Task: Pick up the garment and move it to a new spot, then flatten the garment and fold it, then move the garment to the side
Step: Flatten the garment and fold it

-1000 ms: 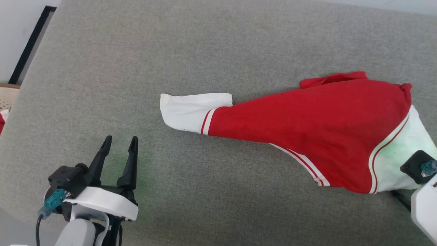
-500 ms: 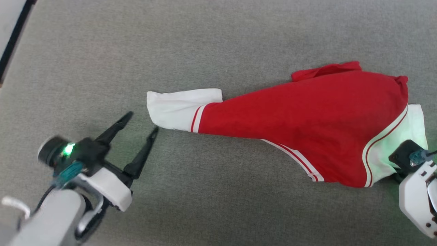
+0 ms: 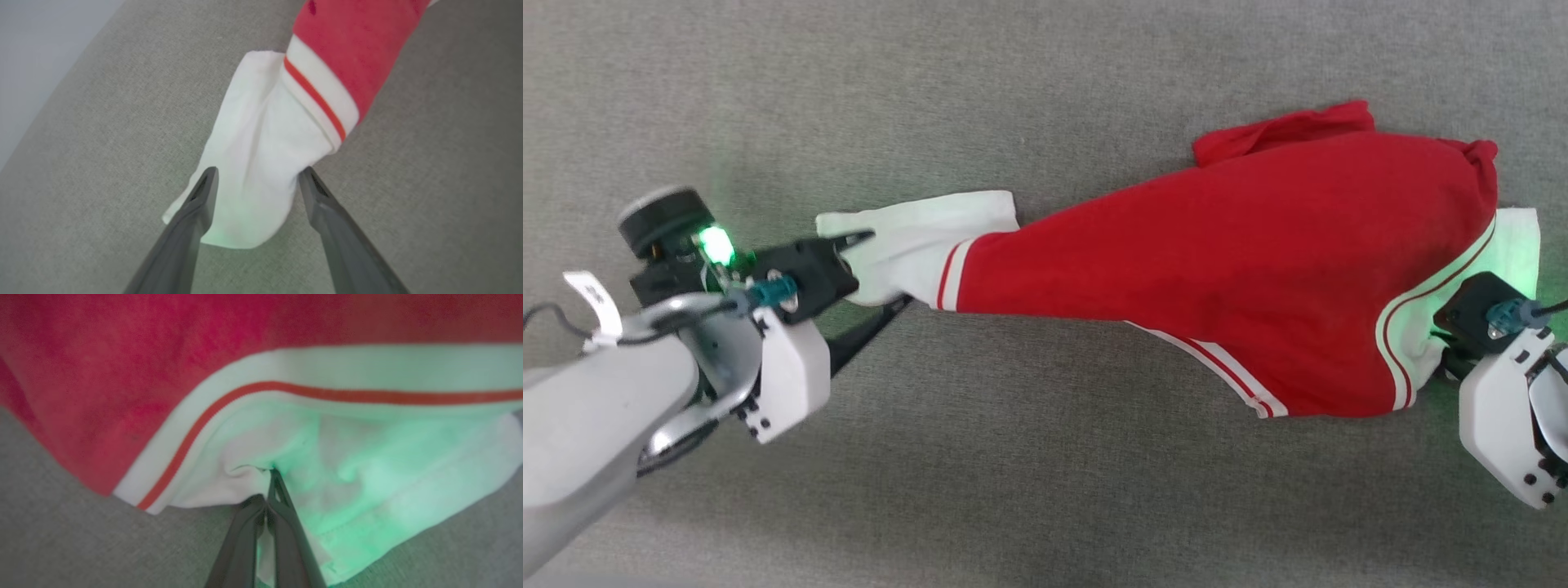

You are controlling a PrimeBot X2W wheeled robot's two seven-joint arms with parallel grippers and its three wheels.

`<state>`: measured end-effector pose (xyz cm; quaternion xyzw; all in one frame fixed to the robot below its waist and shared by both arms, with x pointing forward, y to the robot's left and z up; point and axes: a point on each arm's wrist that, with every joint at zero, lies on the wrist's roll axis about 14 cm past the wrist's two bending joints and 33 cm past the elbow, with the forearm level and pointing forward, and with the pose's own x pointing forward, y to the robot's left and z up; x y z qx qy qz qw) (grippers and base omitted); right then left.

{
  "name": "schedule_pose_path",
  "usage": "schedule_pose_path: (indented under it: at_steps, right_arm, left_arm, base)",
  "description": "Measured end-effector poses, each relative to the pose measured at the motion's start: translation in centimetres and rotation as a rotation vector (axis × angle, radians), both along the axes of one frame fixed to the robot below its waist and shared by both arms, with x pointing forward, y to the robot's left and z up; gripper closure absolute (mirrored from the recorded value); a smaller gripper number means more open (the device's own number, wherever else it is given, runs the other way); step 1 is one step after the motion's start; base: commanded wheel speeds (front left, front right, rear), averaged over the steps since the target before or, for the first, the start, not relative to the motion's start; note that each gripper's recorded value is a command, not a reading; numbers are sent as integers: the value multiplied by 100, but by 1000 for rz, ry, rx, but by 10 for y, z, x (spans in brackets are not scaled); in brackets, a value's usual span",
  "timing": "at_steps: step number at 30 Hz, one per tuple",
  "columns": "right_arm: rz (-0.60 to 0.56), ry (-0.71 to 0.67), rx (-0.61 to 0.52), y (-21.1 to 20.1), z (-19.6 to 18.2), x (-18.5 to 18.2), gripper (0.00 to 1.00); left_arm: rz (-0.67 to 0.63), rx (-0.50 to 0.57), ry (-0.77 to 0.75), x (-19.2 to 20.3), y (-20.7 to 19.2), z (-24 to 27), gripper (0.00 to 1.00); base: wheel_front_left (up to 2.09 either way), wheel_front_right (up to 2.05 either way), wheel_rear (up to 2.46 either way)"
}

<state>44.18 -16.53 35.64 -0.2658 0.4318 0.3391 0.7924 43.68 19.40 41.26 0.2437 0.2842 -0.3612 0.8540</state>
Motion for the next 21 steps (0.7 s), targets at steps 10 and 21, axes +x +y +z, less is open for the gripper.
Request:
schedule_pose_path:
  at_steps: [10, 21]
  right_arm:
    - [-10, -3, 13, 1, -4, 5, 100]
    - [-31, -41, 36, 3, 2, 13, 100]
  left_arm:
    - [-3, 7, 77, -2, -9, -23, 0]
    - [26, -62, 104, -3, -18, -16, 100]
  base:
    - [0, 0, 0]
    - [0, 0, 0]
